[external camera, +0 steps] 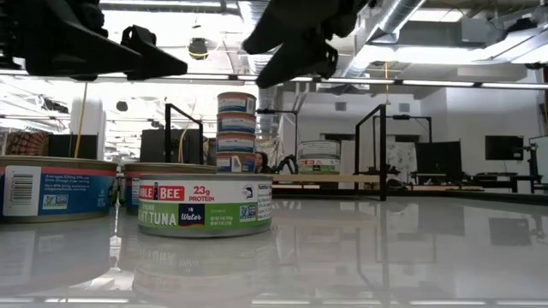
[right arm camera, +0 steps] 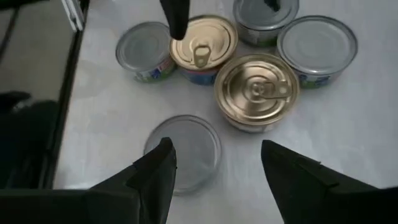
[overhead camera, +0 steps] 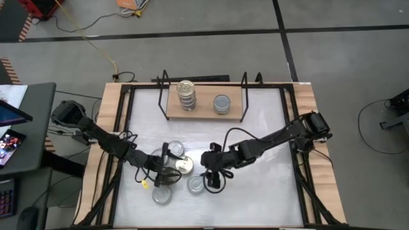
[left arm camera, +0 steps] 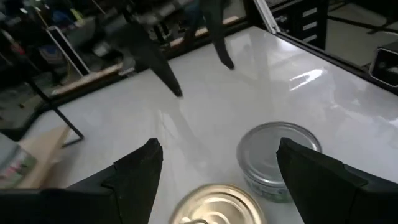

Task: Stack canned seafood by type on shelf
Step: Stack the green tuna can on top of the other green tuna can on the shelf

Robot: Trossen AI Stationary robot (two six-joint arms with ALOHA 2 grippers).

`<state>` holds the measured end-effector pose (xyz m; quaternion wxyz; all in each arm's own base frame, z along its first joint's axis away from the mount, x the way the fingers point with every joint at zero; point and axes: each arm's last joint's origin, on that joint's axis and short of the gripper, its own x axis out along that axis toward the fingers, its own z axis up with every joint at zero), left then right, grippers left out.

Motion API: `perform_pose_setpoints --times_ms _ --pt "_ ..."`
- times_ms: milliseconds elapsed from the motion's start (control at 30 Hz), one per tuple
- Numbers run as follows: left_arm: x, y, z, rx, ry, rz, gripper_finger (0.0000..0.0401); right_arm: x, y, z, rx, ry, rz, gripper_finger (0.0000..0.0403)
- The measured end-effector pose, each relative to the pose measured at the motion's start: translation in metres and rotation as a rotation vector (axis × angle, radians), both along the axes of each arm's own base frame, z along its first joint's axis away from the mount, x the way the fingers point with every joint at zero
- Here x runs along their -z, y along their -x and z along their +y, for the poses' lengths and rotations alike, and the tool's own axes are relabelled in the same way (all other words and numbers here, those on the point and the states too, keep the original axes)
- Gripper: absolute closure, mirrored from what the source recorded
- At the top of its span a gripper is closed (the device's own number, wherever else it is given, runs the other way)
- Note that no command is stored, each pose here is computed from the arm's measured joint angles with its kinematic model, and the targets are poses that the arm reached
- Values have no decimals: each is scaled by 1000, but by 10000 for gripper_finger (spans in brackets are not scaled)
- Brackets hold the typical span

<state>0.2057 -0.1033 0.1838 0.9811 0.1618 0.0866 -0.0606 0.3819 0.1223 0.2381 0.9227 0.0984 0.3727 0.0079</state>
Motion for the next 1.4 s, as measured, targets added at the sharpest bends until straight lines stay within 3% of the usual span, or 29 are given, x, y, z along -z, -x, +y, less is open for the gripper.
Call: perform_pose_setpoints --times_ms 267,533,633,900,1067,1233,1400 --pt "-3 -1 2 -58 -107 -37 99 44 -15 14 6 -27 -39 150" --pt "-4 -1 4 -116 -178 -52 99 74 -26 31 -67 40 -8 172" --pt "-5 -2 5 -122 -182 -61 99 85 -24 32 -59 86 71 177" --pt "-6 -4 9 -110 -168 -63 99 73 9 4 187 356 362 197" --pt "-5 -4 10 -108 -164 -62 99 45 33 -15 279 424 459 207" --pt "-5 -4 9 -93 -154 -61 99 8 47 -20 352 382 372 211" --pt "-5 -4 9 -95 -135 -61 99 0 61 -32 476 186 383 212"
